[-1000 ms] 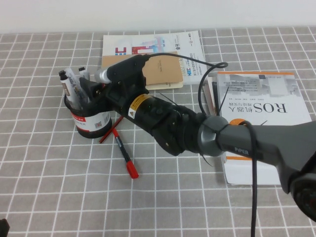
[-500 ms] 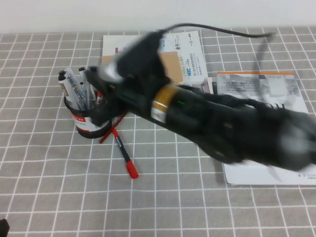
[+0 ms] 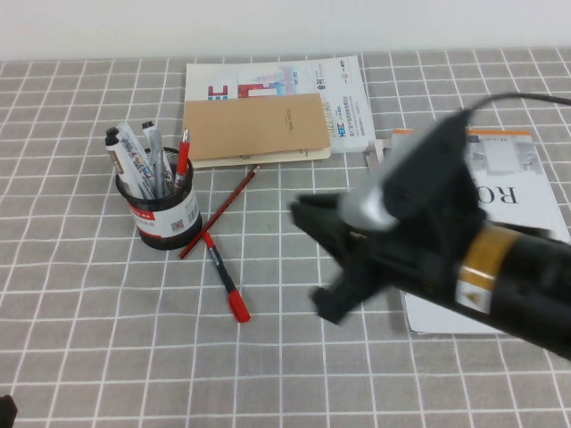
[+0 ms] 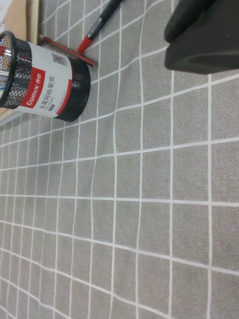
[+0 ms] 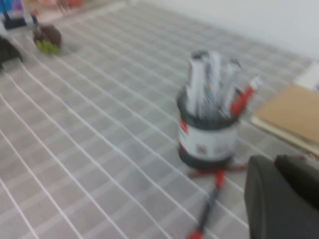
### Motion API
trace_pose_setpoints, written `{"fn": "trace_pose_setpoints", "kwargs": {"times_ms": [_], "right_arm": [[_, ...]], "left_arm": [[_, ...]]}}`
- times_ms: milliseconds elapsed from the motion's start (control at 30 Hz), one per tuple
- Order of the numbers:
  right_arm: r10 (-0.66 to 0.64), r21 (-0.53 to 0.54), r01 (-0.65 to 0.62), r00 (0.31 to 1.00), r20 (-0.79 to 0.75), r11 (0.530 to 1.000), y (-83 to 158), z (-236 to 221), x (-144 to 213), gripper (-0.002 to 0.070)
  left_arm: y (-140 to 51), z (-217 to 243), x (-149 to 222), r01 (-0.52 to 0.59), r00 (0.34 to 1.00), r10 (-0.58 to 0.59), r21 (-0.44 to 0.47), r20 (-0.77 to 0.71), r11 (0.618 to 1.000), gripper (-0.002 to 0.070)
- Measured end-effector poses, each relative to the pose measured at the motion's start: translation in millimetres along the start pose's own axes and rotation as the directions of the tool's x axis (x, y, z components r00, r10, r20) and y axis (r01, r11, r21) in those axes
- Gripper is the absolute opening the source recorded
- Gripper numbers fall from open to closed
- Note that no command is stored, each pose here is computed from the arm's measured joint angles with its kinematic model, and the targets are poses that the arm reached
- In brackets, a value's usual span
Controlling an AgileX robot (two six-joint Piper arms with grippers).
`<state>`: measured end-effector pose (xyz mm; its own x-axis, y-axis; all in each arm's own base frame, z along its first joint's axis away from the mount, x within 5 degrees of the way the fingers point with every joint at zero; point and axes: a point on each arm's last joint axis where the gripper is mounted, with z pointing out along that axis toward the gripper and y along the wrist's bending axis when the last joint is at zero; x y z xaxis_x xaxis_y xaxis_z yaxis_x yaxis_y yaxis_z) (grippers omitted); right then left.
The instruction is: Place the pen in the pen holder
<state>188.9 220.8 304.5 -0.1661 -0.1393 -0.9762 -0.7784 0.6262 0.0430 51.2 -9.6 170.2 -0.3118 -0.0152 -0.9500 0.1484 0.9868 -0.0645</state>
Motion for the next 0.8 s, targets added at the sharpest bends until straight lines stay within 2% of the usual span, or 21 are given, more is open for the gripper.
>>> {"fn": "trace_pose_setpoints", "kwargs": {"times_ms": [133, 333, 433, 633, 800], "right_arm": [[-0.037, 0.029, 0.037, 0.999, 0.002, 0.999, -5.4, -25.8, -0.6, -0.0012], [-0.224, 0.102, 0.214, 0.969, 0.101, 0.972, -14.2, -73.6, -14.8, -0.0012], [-0.274, 0.146, 0.255, 0.953, 0.131, 0.956, -16.5, -99.0, -13.6, -0.0012], [-0.144, 0.259, 0.133, 0.989, 0.024, 0.957, -25.2, -151.3, 22.8, -0.0012], [-0.075, 0.446, 0.052, 0.997, 0.035, 0.893, -35.0, -193.4, 67.2, -0.0013]], "left_arm": [[0.0, 0.0, 0.0, 0.0, 1.0, 0.0, 0.0, 0.0, 1.0, -0.0005], [0.0, 0.0, 0.0, 0.0, 1.0, 0.0, 0.0, 0.0, 1.0, -0.0005], [0.0, 0.0, 0.0, 0.0, 1.0, 0.0, 0.0, 0.0, 1.0, -0.0005], [0.0, 0.0, 0.0, 0.0, 1.0, 0.0, 0.0, 0.0, 1.0, -0.0005], [0.0, 0.0, 0.0, 0.0, 1.0, 0.0, 0.0, 0.0, 1.0, -0.0005]]}}
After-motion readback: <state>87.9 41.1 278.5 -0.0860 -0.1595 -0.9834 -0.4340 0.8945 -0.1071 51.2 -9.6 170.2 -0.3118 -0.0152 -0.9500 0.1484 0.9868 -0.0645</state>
